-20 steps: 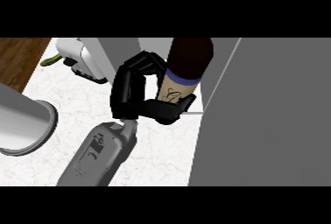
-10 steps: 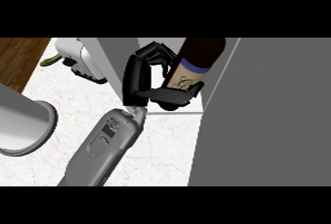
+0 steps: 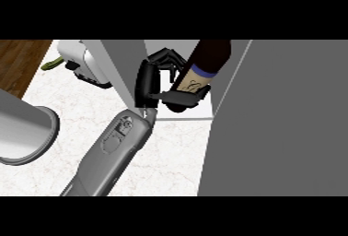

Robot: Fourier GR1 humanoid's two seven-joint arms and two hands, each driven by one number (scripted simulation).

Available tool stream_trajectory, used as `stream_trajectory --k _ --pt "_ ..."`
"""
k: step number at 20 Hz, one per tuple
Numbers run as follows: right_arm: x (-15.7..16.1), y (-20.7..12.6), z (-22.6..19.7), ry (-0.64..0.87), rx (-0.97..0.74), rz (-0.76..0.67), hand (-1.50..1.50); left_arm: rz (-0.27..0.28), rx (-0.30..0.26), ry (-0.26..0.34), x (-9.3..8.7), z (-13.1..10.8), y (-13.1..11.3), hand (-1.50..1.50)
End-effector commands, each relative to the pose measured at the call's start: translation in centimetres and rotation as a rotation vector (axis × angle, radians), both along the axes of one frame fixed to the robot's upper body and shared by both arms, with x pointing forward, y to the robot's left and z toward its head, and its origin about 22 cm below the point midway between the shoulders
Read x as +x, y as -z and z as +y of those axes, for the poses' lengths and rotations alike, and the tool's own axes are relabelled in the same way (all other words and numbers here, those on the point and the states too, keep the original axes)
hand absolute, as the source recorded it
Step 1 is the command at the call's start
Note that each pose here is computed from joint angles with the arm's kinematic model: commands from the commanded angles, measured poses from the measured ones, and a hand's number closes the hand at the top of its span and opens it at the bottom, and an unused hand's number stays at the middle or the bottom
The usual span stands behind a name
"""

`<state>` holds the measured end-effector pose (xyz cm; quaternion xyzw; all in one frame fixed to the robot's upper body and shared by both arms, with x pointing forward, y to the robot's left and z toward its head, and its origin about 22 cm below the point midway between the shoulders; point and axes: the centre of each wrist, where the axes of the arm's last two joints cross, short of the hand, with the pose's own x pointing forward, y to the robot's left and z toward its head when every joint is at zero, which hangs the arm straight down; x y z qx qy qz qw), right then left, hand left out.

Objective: Pick up the wine, place it into the cabinet and close the cabinet

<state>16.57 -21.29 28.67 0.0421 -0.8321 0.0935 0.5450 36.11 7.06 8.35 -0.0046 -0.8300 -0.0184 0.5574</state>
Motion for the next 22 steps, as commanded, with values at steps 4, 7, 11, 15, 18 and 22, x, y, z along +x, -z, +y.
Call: stream_trajectory --k 4,7,11,15,18,22 --pt "-1.0 0.9 -0.5 -0.061 0.032 -0.018 -1.5 0.023 -0.028 -0.005 0.0 -0.1 1.4 1.5" --pt "-2.6 0.8 -0.3 -0.098 0.012 -0.035 -1.5 0.046 -0.014 -0.025 0.6 1.0 5.2 1.5" --pt "-0.9 0.9 0.6 -0.1 0.016 -0.003 -1.5 0.068 0.032 -0.042 0.9 0.6 7.0 1.5" --pt "-1.5 -0.1 0.4 -0.115 0.015 -0.009 -1.5 0.056 0.1 -0.069 0.9 0.5 7.8 1.5" --pt "-0.9 -0.7 0.1 -0.095 0.019 -0.02 -1.5 0.08 0.136 -0.075 0.7 1.9 10.4 1.5" --pt "-0.8 0.0 0.3 -0.089 0.001 -0.013 -1.5 0.074 0.126 -0.087 2.2 2.2 9.5 1.5"
